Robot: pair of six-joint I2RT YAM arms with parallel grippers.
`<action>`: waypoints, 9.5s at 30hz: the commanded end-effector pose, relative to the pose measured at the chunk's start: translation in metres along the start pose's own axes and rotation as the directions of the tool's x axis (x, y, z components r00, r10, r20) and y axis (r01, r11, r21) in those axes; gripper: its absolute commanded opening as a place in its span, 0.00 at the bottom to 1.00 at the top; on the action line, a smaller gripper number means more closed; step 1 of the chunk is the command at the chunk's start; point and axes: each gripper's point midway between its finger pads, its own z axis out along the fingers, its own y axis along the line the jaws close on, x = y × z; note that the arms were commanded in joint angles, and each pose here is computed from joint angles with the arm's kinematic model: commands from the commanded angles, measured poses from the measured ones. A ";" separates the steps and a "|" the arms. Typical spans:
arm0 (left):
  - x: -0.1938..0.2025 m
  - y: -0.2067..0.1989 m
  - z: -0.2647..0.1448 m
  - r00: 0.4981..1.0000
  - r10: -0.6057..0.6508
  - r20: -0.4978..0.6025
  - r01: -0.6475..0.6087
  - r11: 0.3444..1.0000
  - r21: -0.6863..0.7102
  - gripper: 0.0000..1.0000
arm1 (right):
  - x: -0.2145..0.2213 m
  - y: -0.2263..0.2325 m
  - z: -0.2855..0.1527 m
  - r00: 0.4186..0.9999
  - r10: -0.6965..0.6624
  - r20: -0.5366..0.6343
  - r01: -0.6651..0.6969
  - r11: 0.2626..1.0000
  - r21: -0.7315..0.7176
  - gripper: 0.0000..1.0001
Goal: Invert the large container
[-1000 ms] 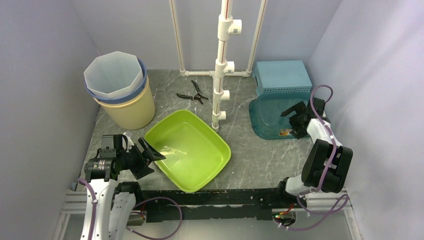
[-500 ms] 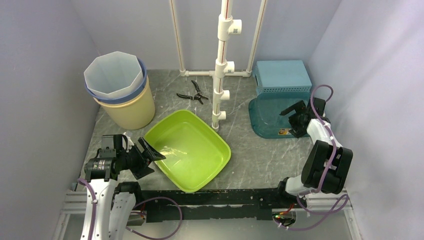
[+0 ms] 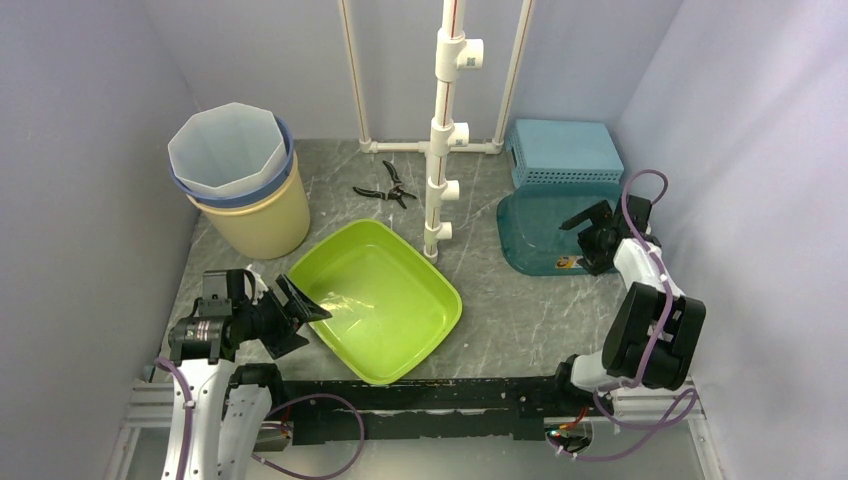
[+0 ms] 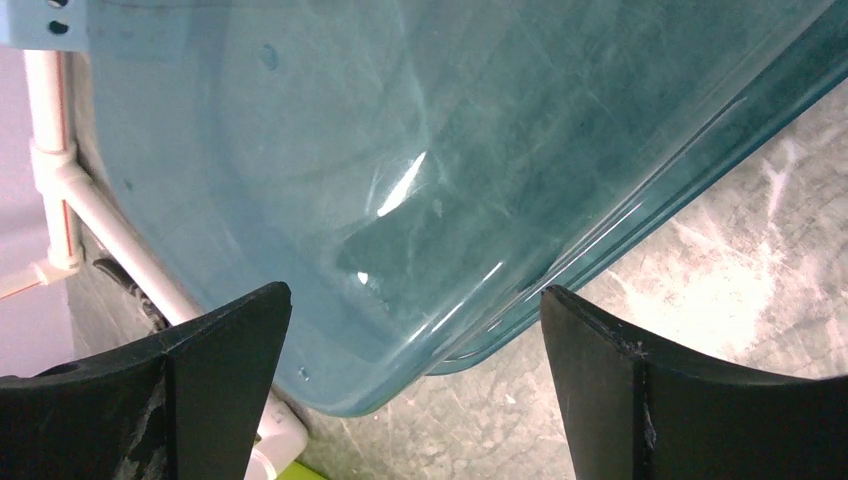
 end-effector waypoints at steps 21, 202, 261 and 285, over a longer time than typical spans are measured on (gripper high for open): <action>-0.001 -0.008 0.006 1.000 -0.011 -0.006 0.011 0.998 0.066 0.85 | 0.117 0.017 -0.121 0.969 -0.223 -0.103 0.146 0.861 -0.486 0.94; -0.028 -0.086 -0.029 0.984 0.170 0.056 -0.179 0.943 0.281 0.30 | 0.436 0.015 -0.169 0.117 -0.974 -0.195 0.168 0.213 -0.962 0.00; 0.028 -0.165 -0.013 0.922 0.386 -0.043 -0.342 0.860 0.377 0.45 | 0.453 0.007 -0.147 0.296 -0.920 -0.258 0.494 0.379 -0.783 0.30; 0.011 -0.116 0.007 0.806 0.587 -0.074 -0.580 0.759 -0.295 0.34 | 0.478 0.016 -0.158 0.286 -0.929 -0.234 0.462 0.347 -0.816 0.23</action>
